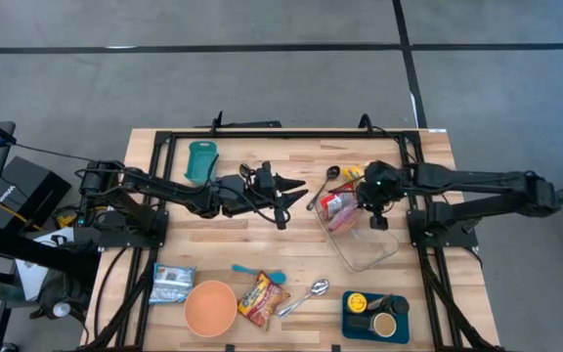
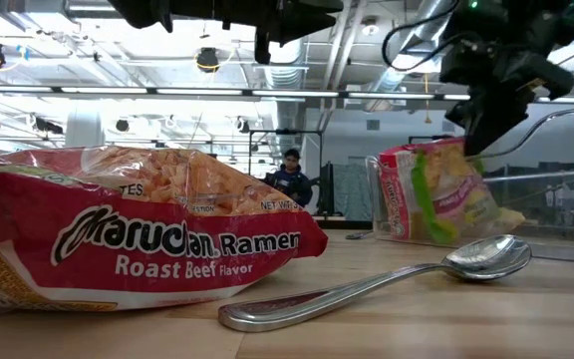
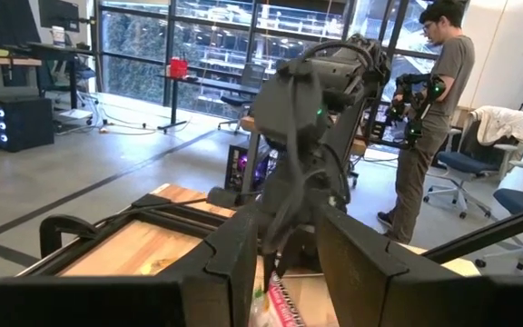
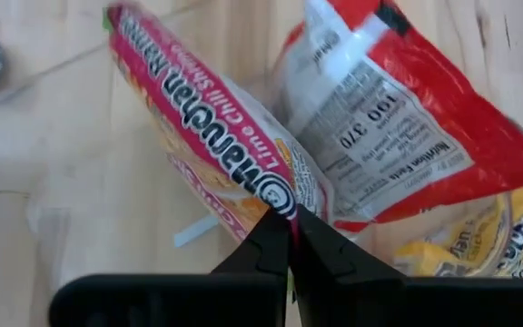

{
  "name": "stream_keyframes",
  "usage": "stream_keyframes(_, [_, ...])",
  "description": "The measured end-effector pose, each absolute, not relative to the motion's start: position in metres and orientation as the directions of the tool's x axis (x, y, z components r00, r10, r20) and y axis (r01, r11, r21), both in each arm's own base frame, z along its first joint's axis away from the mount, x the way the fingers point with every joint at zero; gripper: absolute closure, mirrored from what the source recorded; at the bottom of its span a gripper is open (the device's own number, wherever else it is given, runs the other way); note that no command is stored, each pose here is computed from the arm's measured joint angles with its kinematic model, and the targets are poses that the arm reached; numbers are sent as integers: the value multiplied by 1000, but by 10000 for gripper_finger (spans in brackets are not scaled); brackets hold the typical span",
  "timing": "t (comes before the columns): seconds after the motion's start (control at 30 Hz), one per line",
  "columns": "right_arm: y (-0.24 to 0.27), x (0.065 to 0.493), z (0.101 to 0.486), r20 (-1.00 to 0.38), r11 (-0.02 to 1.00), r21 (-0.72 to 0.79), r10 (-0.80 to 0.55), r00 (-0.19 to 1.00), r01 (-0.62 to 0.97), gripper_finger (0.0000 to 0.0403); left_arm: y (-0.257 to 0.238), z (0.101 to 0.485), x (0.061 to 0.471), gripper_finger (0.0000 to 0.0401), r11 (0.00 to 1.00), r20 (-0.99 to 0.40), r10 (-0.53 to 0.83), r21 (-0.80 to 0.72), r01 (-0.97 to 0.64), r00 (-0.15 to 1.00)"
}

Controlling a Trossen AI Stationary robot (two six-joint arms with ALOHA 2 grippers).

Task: Pick & Place Food Item
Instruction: Put the green noodle pack into the transparent bin

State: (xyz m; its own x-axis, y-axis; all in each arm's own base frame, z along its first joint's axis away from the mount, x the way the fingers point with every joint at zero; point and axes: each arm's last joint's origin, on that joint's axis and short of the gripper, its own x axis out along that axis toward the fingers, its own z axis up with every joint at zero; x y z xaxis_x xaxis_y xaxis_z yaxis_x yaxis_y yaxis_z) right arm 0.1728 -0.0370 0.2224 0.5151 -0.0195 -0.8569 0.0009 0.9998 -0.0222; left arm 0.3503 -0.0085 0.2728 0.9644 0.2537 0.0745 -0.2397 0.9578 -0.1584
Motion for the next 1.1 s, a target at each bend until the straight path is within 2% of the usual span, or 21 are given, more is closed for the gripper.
stream_keyframes(0.23, [-45, 175, 218, -867, 999, -11, -27, 497, 37, 403, -8, 273, 350, 293, 958, 73, 254, -158, -240, 965])
stream_keyframes(0.57, [-52, 172, 228, -818, 996, -28, -72, 571, 85, 403, -8, 273, 350, 293, 958, 72, 254, -158, -240, 965])
stream_keyframes(1.1, [-53, 176, 220, -847, 996, -16, -57, 529, 83, 403, -8, 273, 350, 293, 958, 71, 254, -158, -240, 965])
